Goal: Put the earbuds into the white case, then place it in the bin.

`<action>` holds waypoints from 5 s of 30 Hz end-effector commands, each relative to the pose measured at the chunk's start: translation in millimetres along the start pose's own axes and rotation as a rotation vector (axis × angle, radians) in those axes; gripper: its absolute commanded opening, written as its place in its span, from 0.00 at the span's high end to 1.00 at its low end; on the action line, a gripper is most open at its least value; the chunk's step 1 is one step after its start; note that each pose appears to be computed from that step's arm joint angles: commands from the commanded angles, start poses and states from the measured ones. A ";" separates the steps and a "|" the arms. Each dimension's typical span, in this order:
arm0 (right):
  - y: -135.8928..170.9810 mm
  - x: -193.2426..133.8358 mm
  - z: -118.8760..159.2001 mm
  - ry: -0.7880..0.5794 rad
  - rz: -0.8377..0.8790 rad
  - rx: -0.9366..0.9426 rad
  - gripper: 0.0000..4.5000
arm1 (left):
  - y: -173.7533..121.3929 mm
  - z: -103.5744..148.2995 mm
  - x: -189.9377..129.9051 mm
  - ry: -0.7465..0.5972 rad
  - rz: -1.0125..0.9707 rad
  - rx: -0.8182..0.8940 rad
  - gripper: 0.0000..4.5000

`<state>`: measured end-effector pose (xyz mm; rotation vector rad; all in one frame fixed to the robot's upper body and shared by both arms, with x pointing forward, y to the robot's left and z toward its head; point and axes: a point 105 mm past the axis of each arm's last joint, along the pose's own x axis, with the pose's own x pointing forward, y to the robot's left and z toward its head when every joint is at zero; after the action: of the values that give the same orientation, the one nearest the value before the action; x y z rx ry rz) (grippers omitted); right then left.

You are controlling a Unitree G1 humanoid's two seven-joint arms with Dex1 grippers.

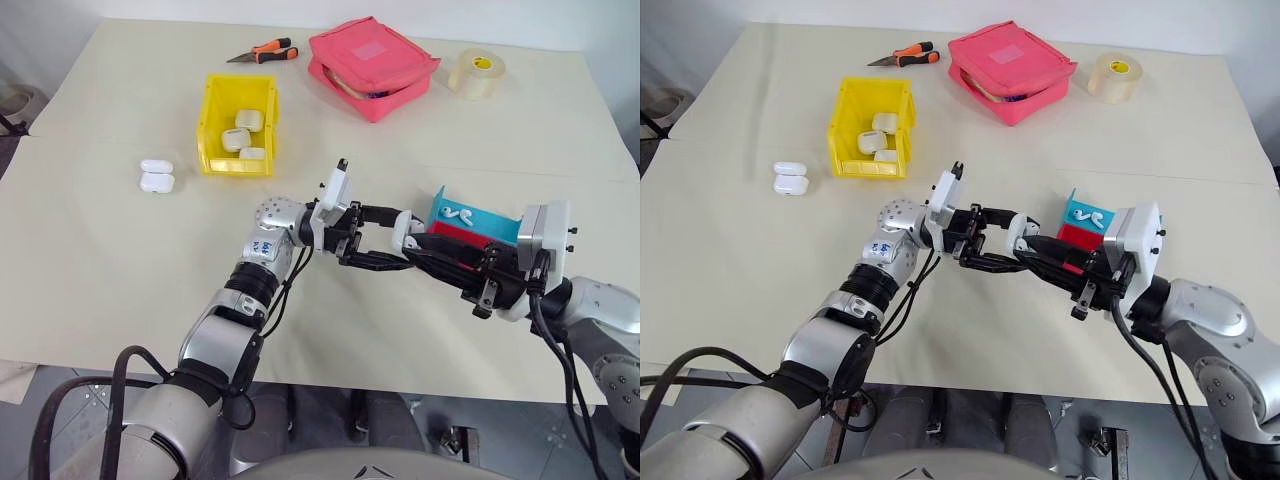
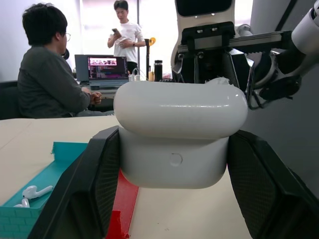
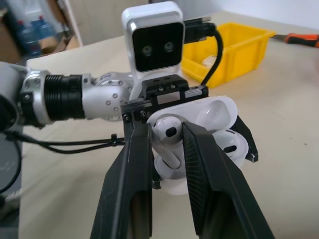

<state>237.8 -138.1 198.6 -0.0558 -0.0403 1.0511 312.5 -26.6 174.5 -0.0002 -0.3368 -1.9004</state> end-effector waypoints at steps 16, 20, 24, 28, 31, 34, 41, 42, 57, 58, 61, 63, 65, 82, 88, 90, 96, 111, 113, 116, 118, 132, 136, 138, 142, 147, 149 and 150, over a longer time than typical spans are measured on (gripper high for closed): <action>-35.0 -6.9 -12.2 0.011 -0.123 0.099 0.88 | -1.4 41.6 15.5 -0.094 -0.154 0.137 0.38; -32.4 -6.3 -6.5 -0.027 -0.143 0.114 0.88 | -2.6 40.7 13.6 -0.091 -0.152 0.123 0.38; -26.1 -5.8 -7.7 -0.049 -0.163 0.140 0.88 | -3.7 40.7 11.8 -0.093 -0.151 0.107 0.38; -21.3 -3.8 -9.3 -0.060 -0.175 0.157 0.88 | -4.7 41.5 11.7 -0.097 -0.153 0.103 0.38; -19.3 -2.1 -7.7 -0.070 -0.185 0.155 0.88 | -4.6 42.2 11.8 -0.098 -0.153 0.106 0.38; -16.8 -0.8 -5.7 -0.074 -0.182 0.146 0.88 | -4.1 42.2 11.9 -0.098 -0.150 0.107 0.38; -14.1 -1.5 -6.0 -0.056 -0.181 0.133 0.88 | -3.9 42.0 12.1 -0.098 -0.148 0.112 0.38; -13.9 -1.7 -6.2 -0.054 -0.181 0.131 0.88 | -4.0 42.0 12.0 -0.097 -0.148 0.113 0.38; -12.4 -1.3 7.8 -0.067 -0.179 0.069 0.54 | -3.3 40.8 11.1 -0.098 -0.138 0.116 0.38; -11.7 -1.7 9.5 -0.067 -0.179 0.063 0.54 | -3.1 40.2 10.3 -0.095 -0.135 0.114 0.38; -8.5 -4.0 17.4 -0.071 -0.176 0.029 0.54 | -1.1 36.3 6.3 -0.071 -0.117 0.105 0.38; -7.8 -5.6 21.2 -0.070 -0.181 0.008 0.54 | 0.3 33.0 3.4 -0.044 -0.109 0.101 0.38; -6.7 -8.0 26.8 -0.070 -0.185 -0.015 0.54 | 2.9 30.0 0.6 -0.001 -0.099 0.099 0.38; -8.9 -1.9 55.8 -0.050 -0.259 -0.120 0.63 | 21.1 11.8 -2.7 0.404 -0.129 0.122 0.38; -12.9 11.6 41.8 0.109 -0.278 -0.133 0.98 | 31.3 9.3 -2.1 0.533 -0.112 0.175 0.38; -15.0 15.4 36.0 0.179 -0.281 -0.131 0.98 | 34.0 11.1 -0.3 0.542 -0.107 0.181 0.38; -13.6 30.3 36.4 0.252 -0.237 -0.142 0.98 | 38.3 11.5 0.2 0.587 -0.098 0.192 0.38; -46.7 -9.1 16.6 0.428 -0.344 -0.115 0.98 | 51.5 38.4 -0.5 0.445 0.018 0.227 0.38; -48.6 -14.4 19.2 0.402 -0.350 -0.103 0.98 | 53.2 43.5 -2.9 0.414 0.042 0.229 0.38; -50.0 -18.7 26.7 0.287 -0.334 -0.061 0.98 | 58.0 53.2 -8.1 0.351 0.108 0.237 0.38; -47.1 -21.0 30.1 0.228 -0.301 -0.060 0.98 | 60.5 58.5 -11.7 0.320 0.146 0.245 0.38; -26.4 -28.1 0.0 0.086 -0.002 -0.094 0.98 | 101.6 106.1 -165.7 0.063 1.285 0.403 0.38; -30.8 -34.7 -0.1 0.109 0.025 -0.114 0.98 | 94.2 104.6 -197.7 0.043 1.466 0.391 0.38; -35.2 -35.4 3.1 0.107 0.029 -0.116 0.98 | 89.9 108.0 -211.0 0.033 1.544 0.402 0.38; -50.2 -34.8 10.3 0.079 0.011 -0.122 0.98 | 85.1 103.0 -222.0 0.048 1.597 0.378 0.38; -66.5 -37.0 20.4 0.051 -0.005 -0.075 0.79 | 91.9 90.3 -224.0 0.124 1.620 0.321 0.38; -67.8 -37.5 24.3 0.048 0.012 -0.055 0.65 | 94.3 89.1 -223.2 0.135 1.622 0.302 0.38; -70.3 -37.4 26.5 0.043 0.007 -0.067 0.57 | 95.5 87.0 -222.3 0.148 1.620 0.291 0.38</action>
<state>280.1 -202.9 217.7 -0.1225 -0.0084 1.0440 463.8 171.9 220.5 0.0315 -0.2787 -0.2362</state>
